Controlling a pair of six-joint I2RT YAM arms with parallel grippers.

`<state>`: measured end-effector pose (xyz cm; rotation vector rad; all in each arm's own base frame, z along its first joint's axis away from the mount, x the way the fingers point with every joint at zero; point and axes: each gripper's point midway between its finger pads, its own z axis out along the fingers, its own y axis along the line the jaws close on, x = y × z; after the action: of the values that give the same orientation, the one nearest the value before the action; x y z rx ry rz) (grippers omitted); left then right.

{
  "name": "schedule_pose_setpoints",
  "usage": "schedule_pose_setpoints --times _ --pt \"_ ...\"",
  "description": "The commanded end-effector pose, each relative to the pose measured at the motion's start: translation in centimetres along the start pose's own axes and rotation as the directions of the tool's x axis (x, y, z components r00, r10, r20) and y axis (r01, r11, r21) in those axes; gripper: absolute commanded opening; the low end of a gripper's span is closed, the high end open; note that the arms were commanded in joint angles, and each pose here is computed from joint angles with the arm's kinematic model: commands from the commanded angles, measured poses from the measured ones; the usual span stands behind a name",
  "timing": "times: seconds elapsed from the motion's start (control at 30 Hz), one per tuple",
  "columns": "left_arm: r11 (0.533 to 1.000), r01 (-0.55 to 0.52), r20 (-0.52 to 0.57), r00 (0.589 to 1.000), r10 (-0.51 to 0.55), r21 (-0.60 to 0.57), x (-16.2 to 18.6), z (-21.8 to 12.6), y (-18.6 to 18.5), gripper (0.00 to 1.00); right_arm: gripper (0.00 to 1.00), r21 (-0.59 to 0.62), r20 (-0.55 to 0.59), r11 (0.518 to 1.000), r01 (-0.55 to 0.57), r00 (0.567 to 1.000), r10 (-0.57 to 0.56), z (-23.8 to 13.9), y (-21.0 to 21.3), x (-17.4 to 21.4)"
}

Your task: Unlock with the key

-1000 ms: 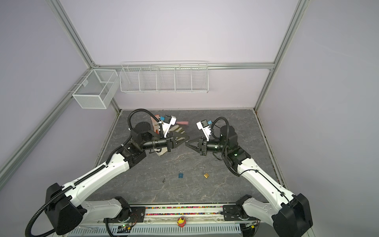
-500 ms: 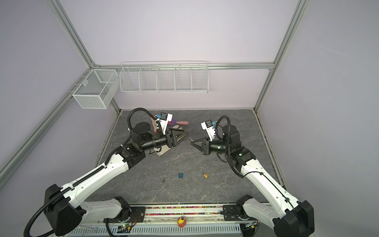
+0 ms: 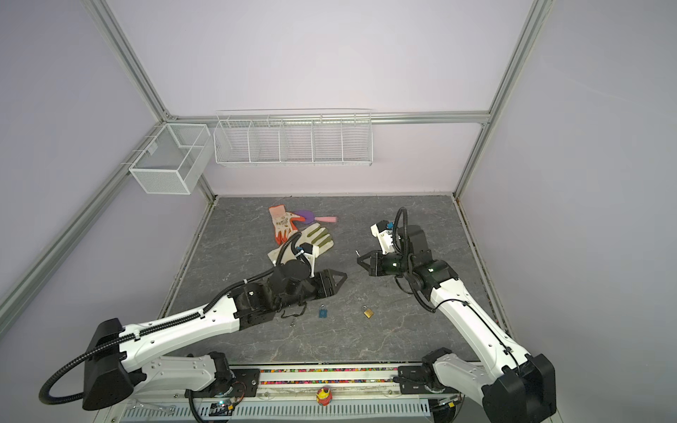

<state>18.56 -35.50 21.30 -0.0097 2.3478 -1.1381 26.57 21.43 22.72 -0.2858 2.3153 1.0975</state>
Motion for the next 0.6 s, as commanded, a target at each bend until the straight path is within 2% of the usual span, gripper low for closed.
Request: schedule_pose_setpoints --times 0.0,0.27,0.57 --pt "0.98 0.114 -0.008 0.993 -0.116 -0.161 2.1 1.2 2.6 0.55 0.06 0.05 -0.001 0.999 -0.021 1.0 0.021 0.2 -1.8 0.5" --pt "0.961 0.11 -0.133 0.98 -0.147 -0.252 8.2 5.9 2.8 0.54 0.06 0.1 0.028 0.991 -0.09 0.996 0.087 0.3 -5.0 0.3" --pt "0.947 0.079 -0.231 0.961 -0.155 -0.31 11.4 10.5 3.4 0.55 0.06 0.15 0.066 0.98 -0.13 0.99 0.122 -0.7 -6.9 -0.5"
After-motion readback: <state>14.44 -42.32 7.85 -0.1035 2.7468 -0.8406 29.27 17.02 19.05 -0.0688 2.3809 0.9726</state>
